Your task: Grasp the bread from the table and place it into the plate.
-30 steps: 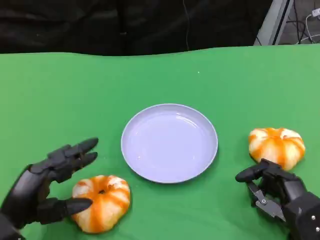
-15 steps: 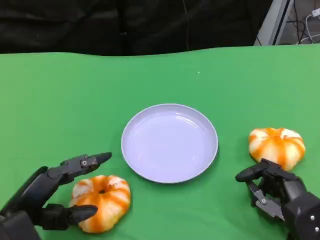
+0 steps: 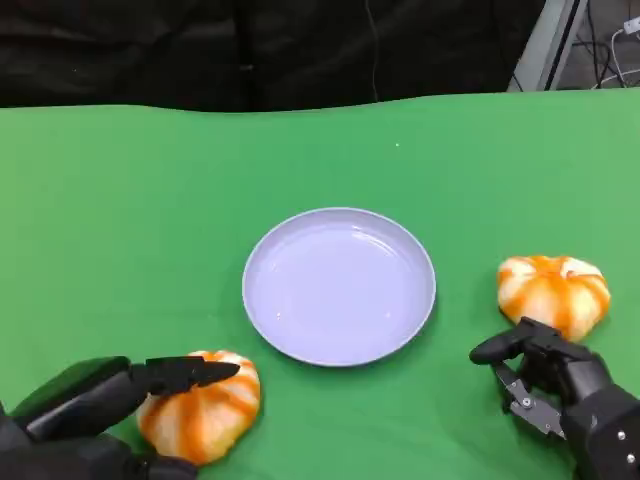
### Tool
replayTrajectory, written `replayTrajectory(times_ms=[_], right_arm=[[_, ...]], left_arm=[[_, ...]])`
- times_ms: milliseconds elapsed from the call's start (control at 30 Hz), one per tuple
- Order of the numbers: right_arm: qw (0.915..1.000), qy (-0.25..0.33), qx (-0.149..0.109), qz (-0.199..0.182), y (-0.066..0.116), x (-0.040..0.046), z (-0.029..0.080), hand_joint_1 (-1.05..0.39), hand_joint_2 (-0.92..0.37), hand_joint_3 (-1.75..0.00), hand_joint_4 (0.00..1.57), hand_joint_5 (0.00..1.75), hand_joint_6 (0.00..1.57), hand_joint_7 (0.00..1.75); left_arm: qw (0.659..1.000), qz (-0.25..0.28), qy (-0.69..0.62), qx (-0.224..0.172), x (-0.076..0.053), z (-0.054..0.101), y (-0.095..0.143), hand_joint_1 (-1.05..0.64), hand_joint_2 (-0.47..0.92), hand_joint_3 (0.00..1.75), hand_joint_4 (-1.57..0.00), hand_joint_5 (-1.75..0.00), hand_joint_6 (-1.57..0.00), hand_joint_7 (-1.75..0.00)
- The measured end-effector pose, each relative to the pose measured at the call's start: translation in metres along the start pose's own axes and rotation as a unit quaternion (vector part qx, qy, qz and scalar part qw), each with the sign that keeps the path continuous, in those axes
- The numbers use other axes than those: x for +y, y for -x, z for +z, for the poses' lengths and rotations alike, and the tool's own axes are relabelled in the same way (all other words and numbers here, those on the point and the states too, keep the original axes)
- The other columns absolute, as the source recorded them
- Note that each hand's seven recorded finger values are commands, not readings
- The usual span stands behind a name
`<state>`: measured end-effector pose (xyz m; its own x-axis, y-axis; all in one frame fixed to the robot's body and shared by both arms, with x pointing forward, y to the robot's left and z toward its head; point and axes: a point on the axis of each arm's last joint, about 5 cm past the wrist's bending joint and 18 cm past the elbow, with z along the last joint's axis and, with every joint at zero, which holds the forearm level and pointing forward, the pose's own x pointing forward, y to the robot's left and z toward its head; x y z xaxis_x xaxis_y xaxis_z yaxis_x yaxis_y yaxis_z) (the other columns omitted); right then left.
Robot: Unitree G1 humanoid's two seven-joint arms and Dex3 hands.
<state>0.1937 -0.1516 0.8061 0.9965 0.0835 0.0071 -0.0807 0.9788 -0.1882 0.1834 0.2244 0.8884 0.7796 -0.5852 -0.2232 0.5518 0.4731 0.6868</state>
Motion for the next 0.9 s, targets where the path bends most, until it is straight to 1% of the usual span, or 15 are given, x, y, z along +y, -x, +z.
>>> replayTrajectory(times_ms=[100, 400, 567, 900], right_arm=[[1.0, 0.0, 0.001, 0.0, 0.0, 0.0, 0.0, -0.3, -0.92, -0.4, 0.66, 1.75, 0.8, 1.06], [1.0, -0.003, 0.003, 0.001, 0.0, -0.0007, 0.0, -0.31, -0.92, -0.41, 0.67, 1.75, 0.8, 1.06], [1.0, -0.002, 0.004, 0.001, 0.0, -0.0007, 0.0, -0.31, -0.92, -0.4, 0.67, 1.75, 0.8, 1.07], [1.0, -0.002, 0.005, 0.0, 0.002, -0.0008, 0.0, -0.3, -0.92, -0.39, 0.67, 1.74, 0.79, 1.07]], left_arm=[[1.0, -0.01, -0.011, 0.009, 0.001, 0.002, -0.001, -1.05, 0.92, 0.53, -0.48, 0.0, -0.39, 0.0], [0.999, -0.033, -0.026, 0.022, -0.002, 0.003, -0.01, -1.04, 0.92, 0.49, -0.48, -0.01, -0.4, 0.0], [0.999, -0.028, -0.024, 0.031, -0.004, -0.001, -0.015, -1.03, 0.92, 0.47, -0.51, -0.02, -0.41, -0.01], [0.999, 0.005, -0.032, 0.031, -0.012, -0.009, -0.022, -0.97, 0.92, 0.42, -0.59, -0.04, -0.45, -0.02]])
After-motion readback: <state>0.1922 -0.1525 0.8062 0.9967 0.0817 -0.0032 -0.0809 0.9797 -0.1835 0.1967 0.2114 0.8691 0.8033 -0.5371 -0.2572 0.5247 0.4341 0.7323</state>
